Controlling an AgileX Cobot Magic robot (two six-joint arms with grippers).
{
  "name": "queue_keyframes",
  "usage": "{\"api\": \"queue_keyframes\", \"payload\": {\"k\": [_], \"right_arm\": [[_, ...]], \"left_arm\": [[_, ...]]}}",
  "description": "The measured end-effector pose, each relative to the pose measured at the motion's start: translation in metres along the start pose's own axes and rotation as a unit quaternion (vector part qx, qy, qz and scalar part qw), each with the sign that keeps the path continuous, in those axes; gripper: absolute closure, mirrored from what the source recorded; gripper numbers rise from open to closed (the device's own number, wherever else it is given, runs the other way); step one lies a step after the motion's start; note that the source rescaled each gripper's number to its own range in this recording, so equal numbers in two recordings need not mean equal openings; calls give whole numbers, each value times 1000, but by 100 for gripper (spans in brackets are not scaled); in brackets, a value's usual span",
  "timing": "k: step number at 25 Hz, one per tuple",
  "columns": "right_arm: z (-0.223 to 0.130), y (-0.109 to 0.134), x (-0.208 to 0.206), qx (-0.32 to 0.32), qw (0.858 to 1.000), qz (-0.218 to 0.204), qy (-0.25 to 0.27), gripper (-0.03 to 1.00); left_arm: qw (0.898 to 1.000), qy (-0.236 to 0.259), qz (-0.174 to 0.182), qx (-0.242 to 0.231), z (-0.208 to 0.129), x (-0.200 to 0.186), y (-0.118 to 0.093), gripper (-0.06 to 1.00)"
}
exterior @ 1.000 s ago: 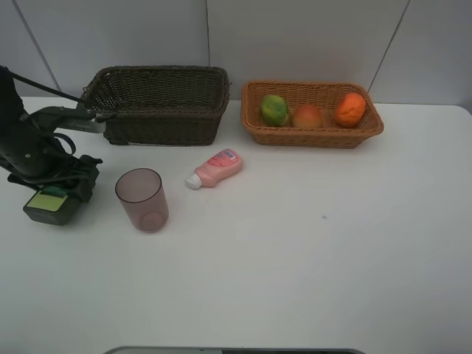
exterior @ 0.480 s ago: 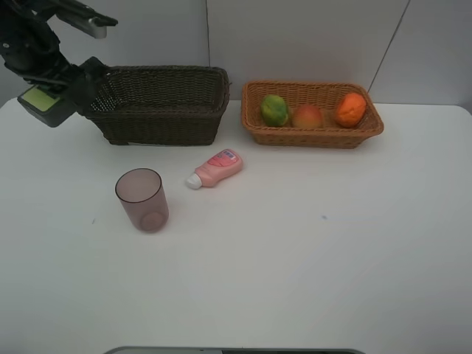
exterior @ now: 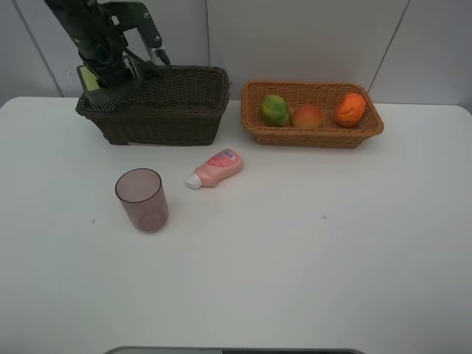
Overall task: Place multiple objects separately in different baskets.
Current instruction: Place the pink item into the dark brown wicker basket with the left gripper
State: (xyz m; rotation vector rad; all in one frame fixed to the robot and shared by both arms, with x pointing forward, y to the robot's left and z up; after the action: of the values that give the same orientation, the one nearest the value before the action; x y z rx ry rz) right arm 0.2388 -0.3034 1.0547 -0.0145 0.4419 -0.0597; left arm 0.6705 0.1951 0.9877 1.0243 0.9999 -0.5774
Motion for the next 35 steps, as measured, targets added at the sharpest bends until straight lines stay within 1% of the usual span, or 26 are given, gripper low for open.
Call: {"api": "queue_keyframes", "payload": {"k": [2,5,8,12,15,21,25,35], "right_arm": [[0,0,0,0,1000,0,0,19],[0,0,0,0,1000,0,0,19],[0,0,0,0,1000,0,0,19],[0,0,0,0,1000,0,0,19],[0,0,0,0,1000,0,0,19],[0,0,0,0,1000,0,0,19],[0,0,0,0,1000,0,0,19],[0,0,0,0,1000,0,0,19]], "left_arm": [[1000,-7,15,20,13,6,1,15],[999,-27,31,35,29,16,0,15],[997,-54,43,41,39,30,-3,15],[995,-80,48,36,46,46,-6,15],[995,-89,45,30,48,56,-9,15],[996,-89,24,13,48,71,-17,15],[996,-83,15,10,47,74,-20,15],[996,-83,14,9,47,74,-20,14]]}}
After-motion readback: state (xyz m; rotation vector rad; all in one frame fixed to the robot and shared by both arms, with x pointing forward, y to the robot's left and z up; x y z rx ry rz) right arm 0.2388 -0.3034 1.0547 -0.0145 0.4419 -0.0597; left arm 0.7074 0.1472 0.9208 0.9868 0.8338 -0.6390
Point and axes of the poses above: a point on each arm's last joint axis where the gripper is mounted, x pointing out along that axis toward the gripper, y along the wrist's bending axis when the last joint is at zero, z = x × y, the point moved 1 cm from there along x, pointing out along that axis toward the gripper, and after that the axes turned 3 degrees about -x, right-handed, at the moved point
